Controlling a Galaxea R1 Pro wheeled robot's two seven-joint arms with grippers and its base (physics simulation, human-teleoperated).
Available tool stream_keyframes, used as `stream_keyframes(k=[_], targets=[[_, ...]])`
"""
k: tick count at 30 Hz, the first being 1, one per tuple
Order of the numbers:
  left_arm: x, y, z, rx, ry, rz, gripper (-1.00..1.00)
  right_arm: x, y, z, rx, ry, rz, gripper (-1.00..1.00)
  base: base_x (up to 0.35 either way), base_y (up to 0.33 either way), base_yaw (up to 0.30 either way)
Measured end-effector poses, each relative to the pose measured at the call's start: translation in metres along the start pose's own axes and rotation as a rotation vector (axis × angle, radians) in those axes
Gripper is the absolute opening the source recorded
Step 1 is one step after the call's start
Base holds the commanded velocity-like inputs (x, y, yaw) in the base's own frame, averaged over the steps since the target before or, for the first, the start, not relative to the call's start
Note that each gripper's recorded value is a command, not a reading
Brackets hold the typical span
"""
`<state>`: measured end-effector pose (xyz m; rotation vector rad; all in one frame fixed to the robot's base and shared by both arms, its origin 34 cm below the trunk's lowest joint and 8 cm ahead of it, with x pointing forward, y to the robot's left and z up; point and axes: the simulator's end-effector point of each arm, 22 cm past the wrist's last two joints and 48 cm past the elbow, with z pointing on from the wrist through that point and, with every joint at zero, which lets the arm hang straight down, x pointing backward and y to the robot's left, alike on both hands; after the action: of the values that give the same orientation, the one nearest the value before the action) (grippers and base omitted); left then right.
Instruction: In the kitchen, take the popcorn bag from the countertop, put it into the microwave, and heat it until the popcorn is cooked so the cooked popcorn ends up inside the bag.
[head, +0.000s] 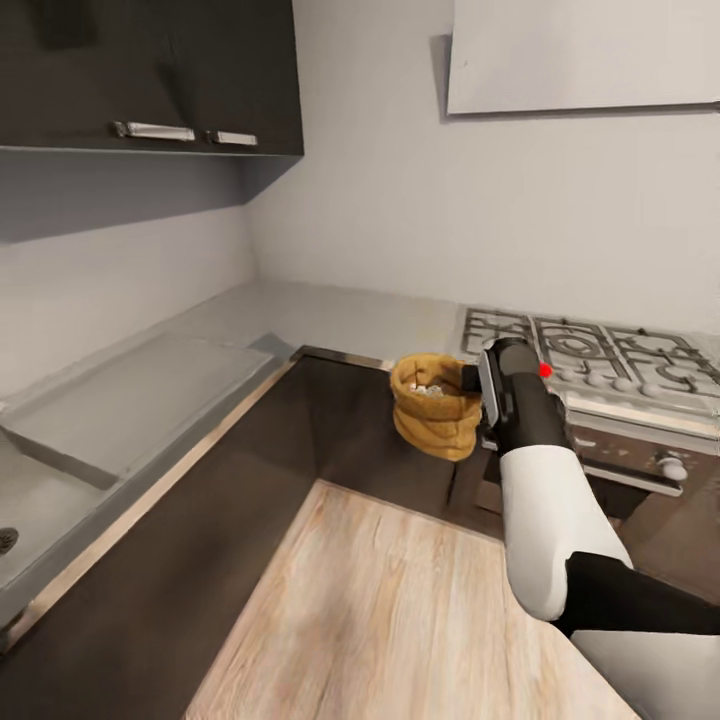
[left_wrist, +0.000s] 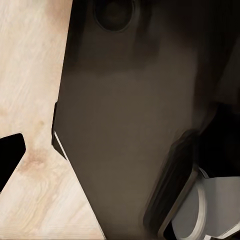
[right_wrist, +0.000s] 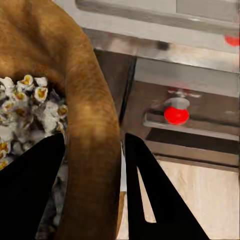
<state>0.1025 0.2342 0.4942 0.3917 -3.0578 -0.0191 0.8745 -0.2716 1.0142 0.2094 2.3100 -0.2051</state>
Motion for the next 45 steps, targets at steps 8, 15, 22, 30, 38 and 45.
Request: stream_keyframes(k=[8, 15, 22, 30, 38, 45], targets=[[0.0, 0.001, 0.0, -0.001, -0.001, 0.002, 1.0, 0.062, 0.003, 0.021, -0.007, 0.095, -0.014, -1.0, -0.311, 0.0, 0.0], [0.0, 0.001, 0.0, 0.001, -0.002, 0.006, 1.0, 0.082, 0.015, 0.027, -0.064, 0.113, -0.004, -1.0, -0.035, 0.0, 0.0], [-0.001, 0.002, 0.0, 0.0, -0.002, 0.006, 1.0, 0.087, 0.03, 0.028, -0.13, 0.104, -0.005, -1.0, 0.0, 0.0, 0.0], [-0.001, 0.001, 0.0, 0.0, -0.004, 0.006, 1.0, 0.081, 0.027, 0.026, -0.122, 0.091, -0.003, -1.0, 0.0, 0.0, 0.019], [-0.006, 0.0, 0.0, 0.004, -0.016, 0.006, 1.0, 0.076, 0.025, 0.019, -0.119, 0.082, -0.002, -1.0, 0.0, 0.0, 0.041], [-0.01, -0.002, 0.0, 0.007, -0.026, 0.006, 1.0, 0.071, 0.023, 0.014, -0.117, 0.072, 0.0, -1.0, 0.0, 0.0, 0.001]])
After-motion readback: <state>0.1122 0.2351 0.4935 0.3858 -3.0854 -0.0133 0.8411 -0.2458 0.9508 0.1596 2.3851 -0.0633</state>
